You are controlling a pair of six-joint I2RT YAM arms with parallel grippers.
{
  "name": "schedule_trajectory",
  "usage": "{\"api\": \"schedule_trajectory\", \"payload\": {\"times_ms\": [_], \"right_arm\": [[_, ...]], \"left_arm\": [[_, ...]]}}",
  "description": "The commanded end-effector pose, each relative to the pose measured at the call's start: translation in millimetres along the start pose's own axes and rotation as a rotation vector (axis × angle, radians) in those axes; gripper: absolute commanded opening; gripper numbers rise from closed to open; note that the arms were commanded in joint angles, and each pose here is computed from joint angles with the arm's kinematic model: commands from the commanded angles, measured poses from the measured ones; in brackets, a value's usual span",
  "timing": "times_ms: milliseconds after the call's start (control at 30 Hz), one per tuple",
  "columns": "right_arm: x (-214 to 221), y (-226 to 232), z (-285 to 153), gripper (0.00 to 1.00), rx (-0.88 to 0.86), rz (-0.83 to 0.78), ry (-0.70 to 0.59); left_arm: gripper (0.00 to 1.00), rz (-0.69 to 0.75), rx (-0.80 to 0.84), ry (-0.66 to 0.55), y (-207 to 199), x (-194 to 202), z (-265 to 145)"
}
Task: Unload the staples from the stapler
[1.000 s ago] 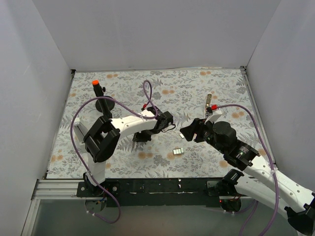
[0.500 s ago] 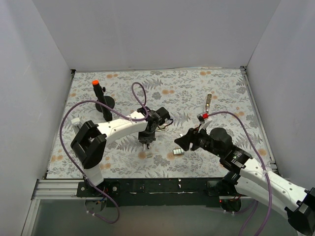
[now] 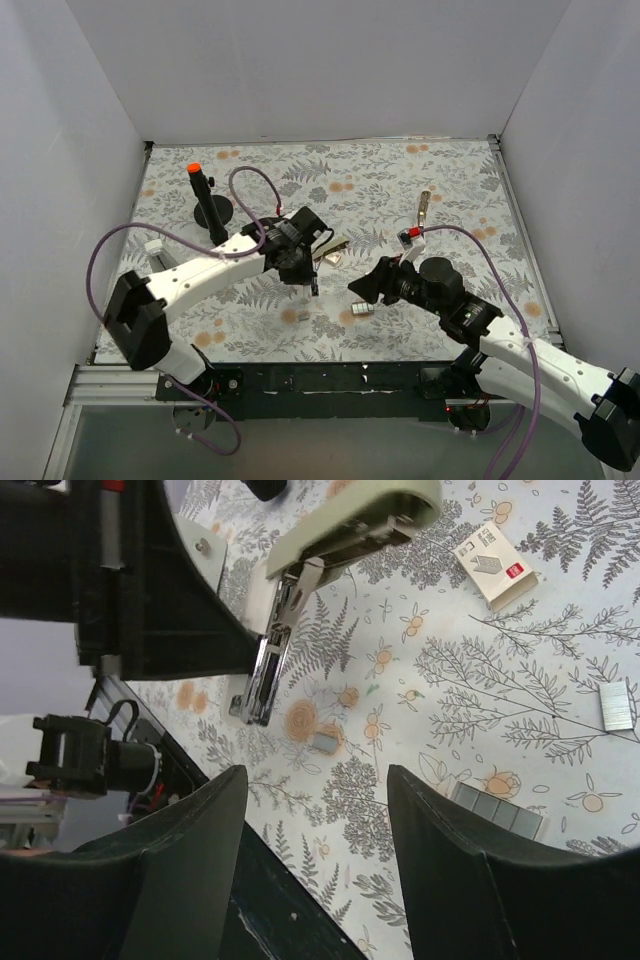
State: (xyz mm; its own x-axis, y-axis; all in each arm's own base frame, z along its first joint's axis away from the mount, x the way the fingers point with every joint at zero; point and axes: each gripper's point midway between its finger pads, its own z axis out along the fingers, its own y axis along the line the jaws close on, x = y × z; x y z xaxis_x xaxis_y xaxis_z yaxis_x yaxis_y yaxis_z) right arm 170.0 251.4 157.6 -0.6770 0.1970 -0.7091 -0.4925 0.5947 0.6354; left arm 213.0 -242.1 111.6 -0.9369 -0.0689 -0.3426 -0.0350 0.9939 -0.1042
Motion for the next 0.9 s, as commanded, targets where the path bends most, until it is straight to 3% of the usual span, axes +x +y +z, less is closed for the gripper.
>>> {"api": "schedule_trajectory", "payload": {"times_ms": [0, 200, 567, 767, 867], "right_arm": [[-43, 35, 2, 0.68, -0.062, 0.120, -0.106], [-64, 45, 7, 0.69, -0.076, 0.169, -0.173], [-71, 47, 36, 0.67, -0.009, 0.140, -0.149], [-67, 43, 45, 0.54, 0.030, 0.103, -0.129], [-72, 42, 46, 0.37, 0.044, 0.085, -0.142]], "left_arm": [[0.00, -0.099, 0.428, -0.043, -54, -11, -53], [0.00, -0.143, 0.712, -0.046, -76, -5, -85], [0.00, -0.114, 0.819, -0.033, -87, 0, -87], [0.00, -0.092, 0.845, -0.030, -92, 0, -86], [0.00, -0.087, 0.856, -0.041, -94, -3, -89]]}}
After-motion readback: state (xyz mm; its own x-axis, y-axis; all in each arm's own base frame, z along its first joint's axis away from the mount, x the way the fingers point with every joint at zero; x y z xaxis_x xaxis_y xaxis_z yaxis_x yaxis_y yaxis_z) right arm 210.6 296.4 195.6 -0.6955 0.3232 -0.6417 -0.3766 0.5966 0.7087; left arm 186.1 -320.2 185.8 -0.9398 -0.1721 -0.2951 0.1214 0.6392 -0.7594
